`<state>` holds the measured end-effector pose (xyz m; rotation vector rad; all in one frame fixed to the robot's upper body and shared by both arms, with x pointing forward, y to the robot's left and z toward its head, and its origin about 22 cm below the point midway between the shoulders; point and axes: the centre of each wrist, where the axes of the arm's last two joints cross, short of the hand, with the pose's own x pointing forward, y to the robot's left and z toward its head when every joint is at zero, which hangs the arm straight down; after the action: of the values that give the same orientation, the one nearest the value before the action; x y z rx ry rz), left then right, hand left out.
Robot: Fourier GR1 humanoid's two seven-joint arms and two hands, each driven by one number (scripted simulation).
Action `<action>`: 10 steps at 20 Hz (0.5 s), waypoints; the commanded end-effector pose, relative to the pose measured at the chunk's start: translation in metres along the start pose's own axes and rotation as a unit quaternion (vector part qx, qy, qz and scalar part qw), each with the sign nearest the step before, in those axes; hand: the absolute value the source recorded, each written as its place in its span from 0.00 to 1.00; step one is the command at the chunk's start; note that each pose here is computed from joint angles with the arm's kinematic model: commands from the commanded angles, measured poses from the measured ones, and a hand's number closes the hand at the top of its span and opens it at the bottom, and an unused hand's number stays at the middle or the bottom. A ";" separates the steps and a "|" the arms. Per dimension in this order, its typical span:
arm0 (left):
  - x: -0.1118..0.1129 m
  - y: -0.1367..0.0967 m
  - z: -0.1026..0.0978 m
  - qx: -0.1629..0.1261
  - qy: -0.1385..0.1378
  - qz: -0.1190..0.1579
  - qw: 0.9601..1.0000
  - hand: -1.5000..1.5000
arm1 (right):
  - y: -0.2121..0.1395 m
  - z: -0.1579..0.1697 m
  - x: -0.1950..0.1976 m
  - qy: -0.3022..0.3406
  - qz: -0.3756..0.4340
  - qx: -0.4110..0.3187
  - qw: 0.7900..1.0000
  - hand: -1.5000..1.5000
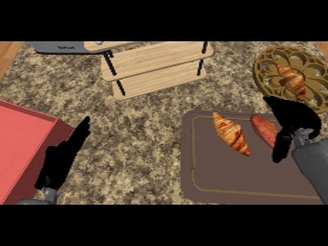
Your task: Pick the sweet potato from the tray and place it in the tiered shelf
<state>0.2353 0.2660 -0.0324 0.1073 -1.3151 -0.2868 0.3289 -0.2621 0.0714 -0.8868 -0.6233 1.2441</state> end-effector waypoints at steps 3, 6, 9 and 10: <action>-0.013 0.012 -0.010 0.006 0.007 0.009 1.000 0.50 | -0.013 -0.008 -0.003 0.006 0.013 -0.004 1.000 0.00; -0.009 0.003 -0.009 -0.005 0.008 0.006 1.000 0.50 | 0.016 -0.011 0.003 0.006 0.016 0.008 1.000 0.00; 0.009 -0.012 -0.012 -0.005 0.000 0.003 1.000 0.50 | 0.026 -0.031 -0.008 0.010 0.014 0.013 1.000 0.00; -0.005 0.026 -0.007 -0.002 0.006 0.007 1.000 0.50 | 0.020 -0.026 0.001 0.005 0.026 0.003 1.000 0.00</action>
<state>0.2428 0.2692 -0.0326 0.1035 -1.3111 -0.2853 0.3364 -0.2640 0.0473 -0.8956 -0.5962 1.2685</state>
